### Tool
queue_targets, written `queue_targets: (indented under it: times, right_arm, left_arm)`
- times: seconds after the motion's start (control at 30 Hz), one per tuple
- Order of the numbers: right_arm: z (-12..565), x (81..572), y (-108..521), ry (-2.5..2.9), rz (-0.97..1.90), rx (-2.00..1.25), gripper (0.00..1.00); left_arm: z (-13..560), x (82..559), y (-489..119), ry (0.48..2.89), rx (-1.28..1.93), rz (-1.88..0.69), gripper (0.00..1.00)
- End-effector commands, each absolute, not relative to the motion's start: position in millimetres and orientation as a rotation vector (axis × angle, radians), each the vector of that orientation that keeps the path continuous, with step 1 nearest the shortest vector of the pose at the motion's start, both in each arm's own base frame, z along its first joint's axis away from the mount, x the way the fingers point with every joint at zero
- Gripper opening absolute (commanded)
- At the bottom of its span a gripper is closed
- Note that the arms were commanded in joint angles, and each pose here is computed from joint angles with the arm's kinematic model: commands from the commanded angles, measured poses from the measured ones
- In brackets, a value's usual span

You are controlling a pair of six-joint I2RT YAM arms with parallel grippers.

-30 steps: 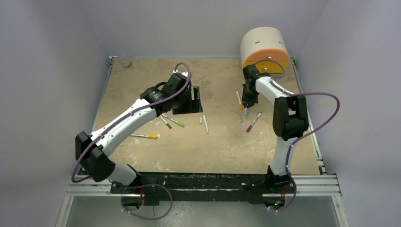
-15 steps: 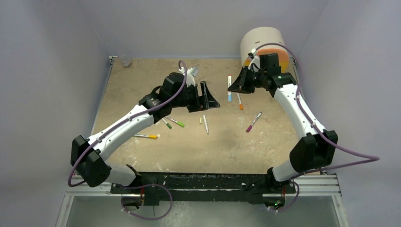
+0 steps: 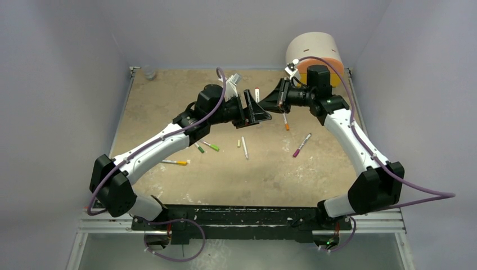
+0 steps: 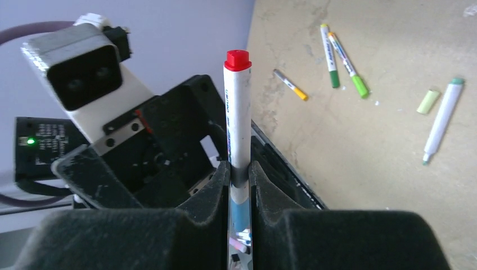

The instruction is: Open the pen caps

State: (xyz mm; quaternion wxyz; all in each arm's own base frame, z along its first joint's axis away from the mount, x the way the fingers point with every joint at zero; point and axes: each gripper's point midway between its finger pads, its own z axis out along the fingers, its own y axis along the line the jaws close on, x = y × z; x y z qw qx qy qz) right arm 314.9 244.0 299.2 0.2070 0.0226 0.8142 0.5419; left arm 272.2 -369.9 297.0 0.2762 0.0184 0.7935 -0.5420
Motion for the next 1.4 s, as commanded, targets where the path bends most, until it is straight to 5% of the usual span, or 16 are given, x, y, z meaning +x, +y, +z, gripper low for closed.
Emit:
queue_targets:
  times: [0.0, 0.3, 0.6, 0.7, 0.8, 0.9, 1.1, 1.37]
  right_arm:
    - [335, 308, 249, 2.167, 1.614, 0.018, 0.02]
    - [336, 307, 250, 2.170, 1.622, 0.022, 0.01]
    - [332, 304, 248, 2.177, 1.612, 0.049, 0.01]
    - [329, 303, 247, 2.182, 1.607, 0.058, 0.04]
    - [327, 303, 246, 2.189, 1.596, 0.061, 0.26]
    - [324, 302, 245, 2.197, 1.580, 0.057, 0.34]
    - [324, 302, 245, 2.198, 1.572, 0.050, 0.34]
    - [323, 300, 244, 2.196, 1.571, 0.040, 0.12]
  left_arm:
    - [335, 271, -374, 2.013, 0.098, -1.513, 0.72]
    - [333, 275, -374, 2.013, 0.083, -1.492, 0.52]
    - [320, 274, -374, 2.060, 0.065, -1.480, 0.00]
    - [320, 273, -375, 2.056, 0.056, -1.499, 0.00]
    - [321, 270, -376, 2.058, 0.060, -1.522, 0.00]
    - [322, 266, -378, 2.058, 0.062, -1.560, 0.00]
    - [322, 263, -380, 2.053, 0.051, -1.604, 0.00]
    - [318, 260, -382, 2.066, 0.041, -1.635, 0.00]
